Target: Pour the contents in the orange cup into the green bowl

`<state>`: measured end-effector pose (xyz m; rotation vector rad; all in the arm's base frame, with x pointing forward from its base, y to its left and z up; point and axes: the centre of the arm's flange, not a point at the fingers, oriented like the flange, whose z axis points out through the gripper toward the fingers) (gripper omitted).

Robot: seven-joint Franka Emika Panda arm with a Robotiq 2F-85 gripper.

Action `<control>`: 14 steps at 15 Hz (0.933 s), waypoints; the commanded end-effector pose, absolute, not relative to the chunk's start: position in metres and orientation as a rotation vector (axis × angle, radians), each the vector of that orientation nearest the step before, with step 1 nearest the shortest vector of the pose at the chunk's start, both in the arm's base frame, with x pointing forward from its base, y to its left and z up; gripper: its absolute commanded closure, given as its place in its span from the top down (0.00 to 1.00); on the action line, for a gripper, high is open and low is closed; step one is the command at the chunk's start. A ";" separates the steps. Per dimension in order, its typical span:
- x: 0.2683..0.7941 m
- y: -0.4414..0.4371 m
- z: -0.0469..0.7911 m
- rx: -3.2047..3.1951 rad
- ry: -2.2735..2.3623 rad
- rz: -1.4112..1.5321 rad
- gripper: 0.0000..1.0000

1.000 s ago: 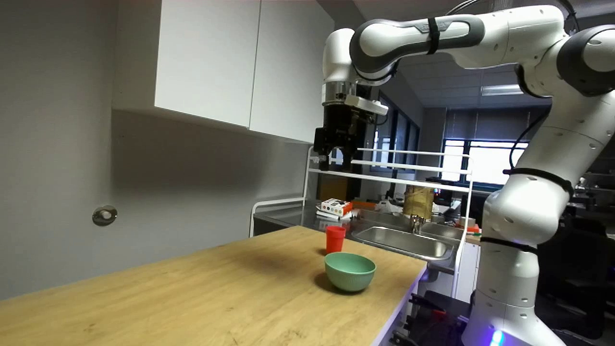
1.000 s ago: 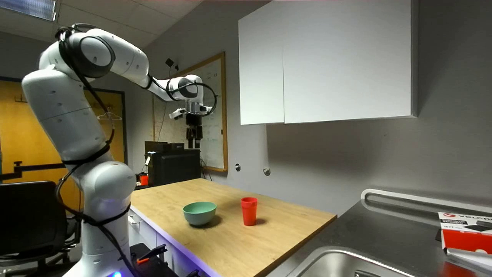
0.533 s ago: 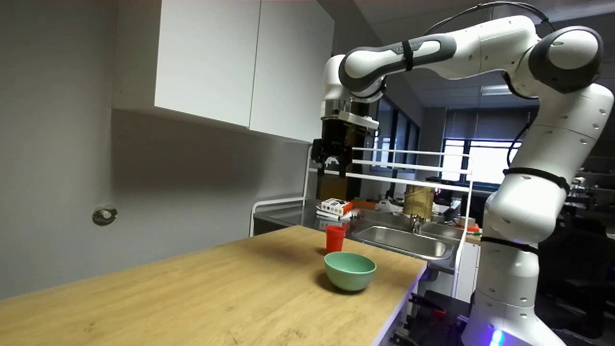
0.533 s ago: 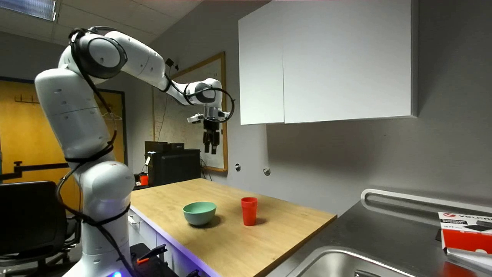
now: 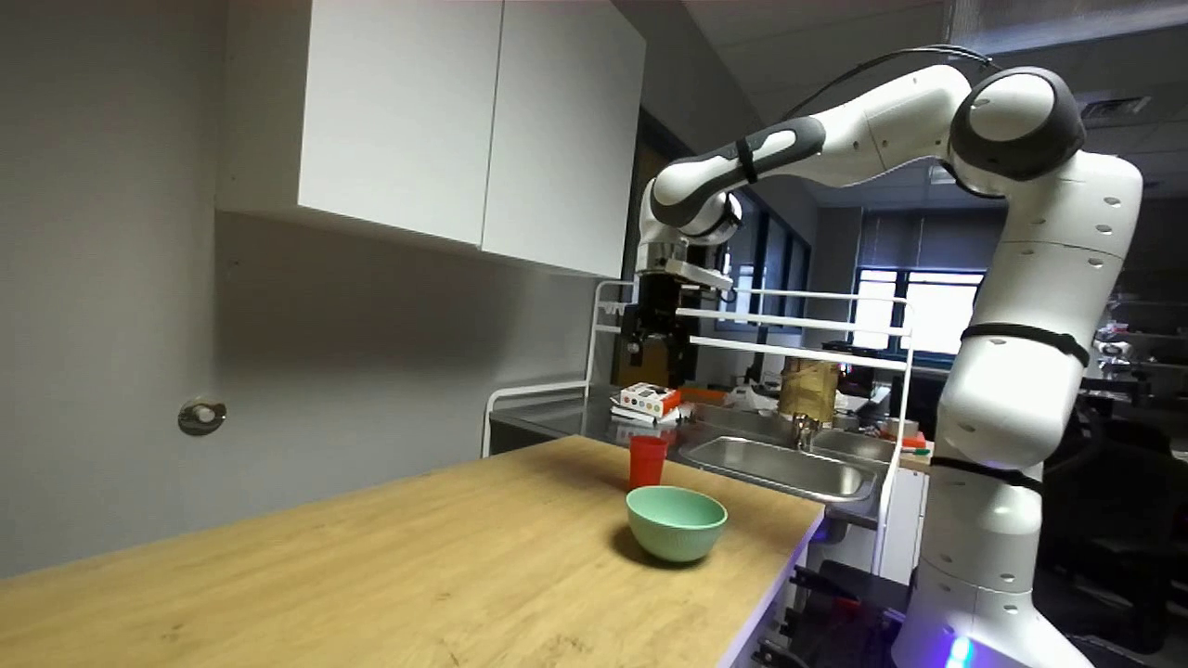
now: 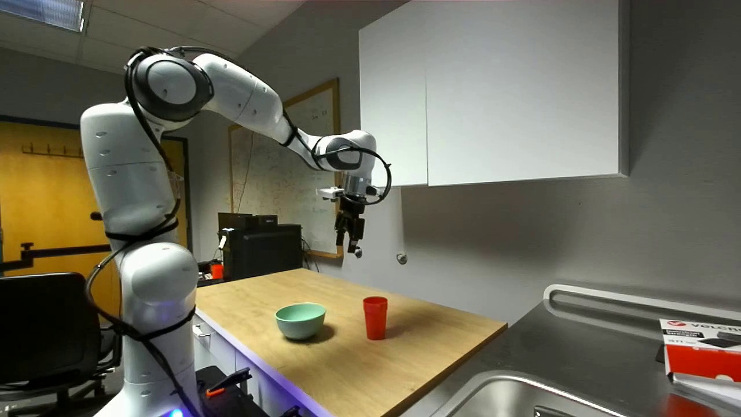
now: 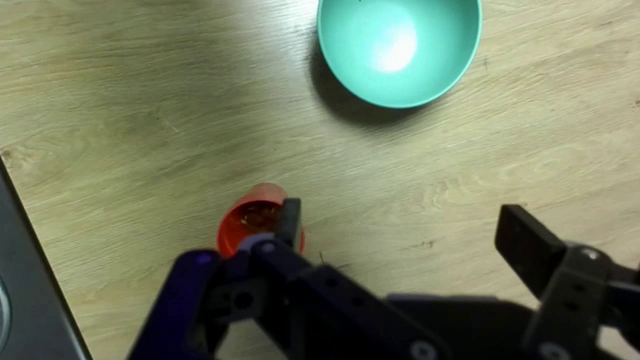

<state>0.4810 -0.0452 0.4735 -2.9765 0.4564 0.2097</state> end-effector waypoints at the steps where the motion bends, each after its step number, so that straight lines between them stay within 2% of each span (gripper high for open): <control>1: 0.491 -0.085 0.461 -2.916 0.418 0.247 1.00; 14: 0.498 -0.167 0.369 -2.762 0.482 0.427 1.00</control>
